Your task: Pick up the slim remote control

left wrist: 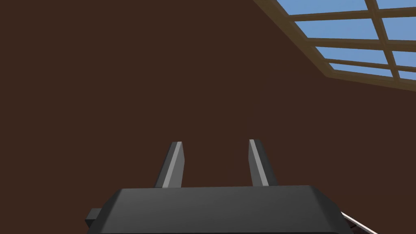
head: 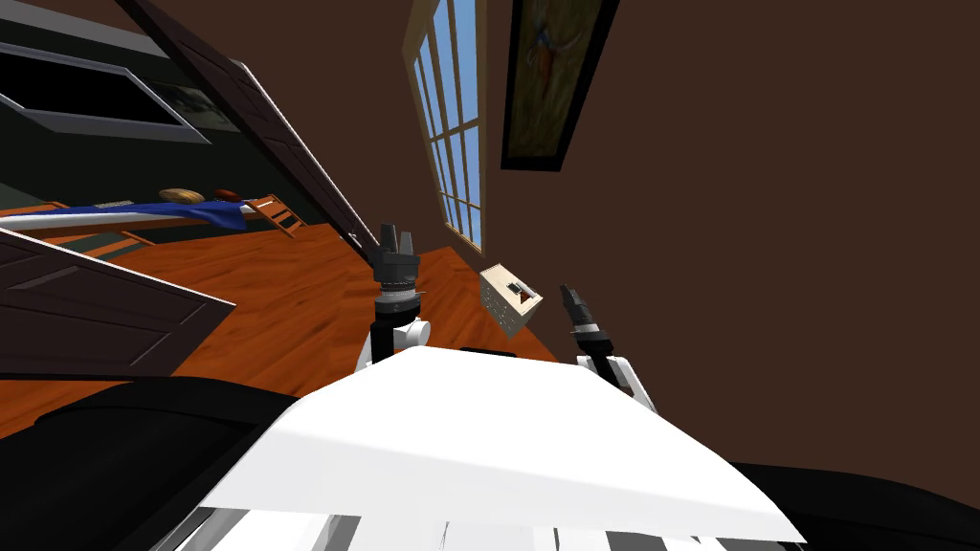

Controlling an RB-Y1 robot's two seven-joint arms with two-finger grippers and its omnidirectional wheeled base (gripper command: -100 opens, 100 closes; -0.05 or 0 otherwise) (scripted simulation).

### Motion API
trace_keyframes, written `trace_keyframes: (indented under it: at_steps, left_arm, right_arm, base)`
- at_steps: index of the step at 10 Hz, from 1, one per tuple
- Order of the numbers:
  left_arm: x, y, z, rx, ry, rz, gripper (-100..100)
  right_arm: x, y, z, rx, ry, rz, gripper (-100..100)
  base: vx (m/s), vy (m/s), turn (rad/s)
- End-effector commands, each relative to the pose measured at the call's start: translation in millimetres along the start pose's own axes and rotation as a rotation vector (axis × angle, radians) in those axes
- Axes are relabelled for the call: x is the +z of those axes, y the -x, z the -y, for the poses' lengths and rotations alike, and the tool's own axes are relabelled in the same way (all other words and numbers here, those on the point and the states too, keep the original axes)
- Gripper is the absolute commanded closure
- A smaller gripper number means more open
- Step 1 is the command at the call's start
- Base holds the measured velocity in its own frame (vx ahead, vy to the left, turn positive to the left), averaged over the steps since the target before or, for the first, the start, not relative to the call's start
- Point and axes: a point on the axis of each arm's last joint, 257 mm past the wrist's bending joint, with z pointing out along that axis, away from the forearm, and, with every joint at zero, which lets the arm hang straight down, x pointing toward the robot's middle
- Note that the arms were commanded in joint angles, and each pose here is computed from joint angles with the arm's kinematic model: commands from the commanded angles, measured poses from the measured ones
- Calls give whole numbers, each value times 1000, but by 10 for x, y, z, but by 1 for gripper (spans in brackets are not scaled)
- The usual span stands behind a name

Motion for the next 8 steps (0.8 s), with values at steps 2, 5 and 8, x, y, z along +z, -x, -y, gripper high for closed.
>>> trace_keyframes:
  at_steps: [2,5,8]
  left_arm:
    - [0,0,0,0,0,0,0]
    - [0,0,0,0,0,0,0]
    - [0,0,0,0,0,0,0]
  right_arm:
    - [-106,-187,253,-91,-33,-76,-100]
    - [-237,-367,511,-146,-72,-142,-100]
    - [-478,-623,863,-258,-111,-259,-100]
  base:
    - [-3,81,71]
    - [14,74,81]
    - [35,81,121]
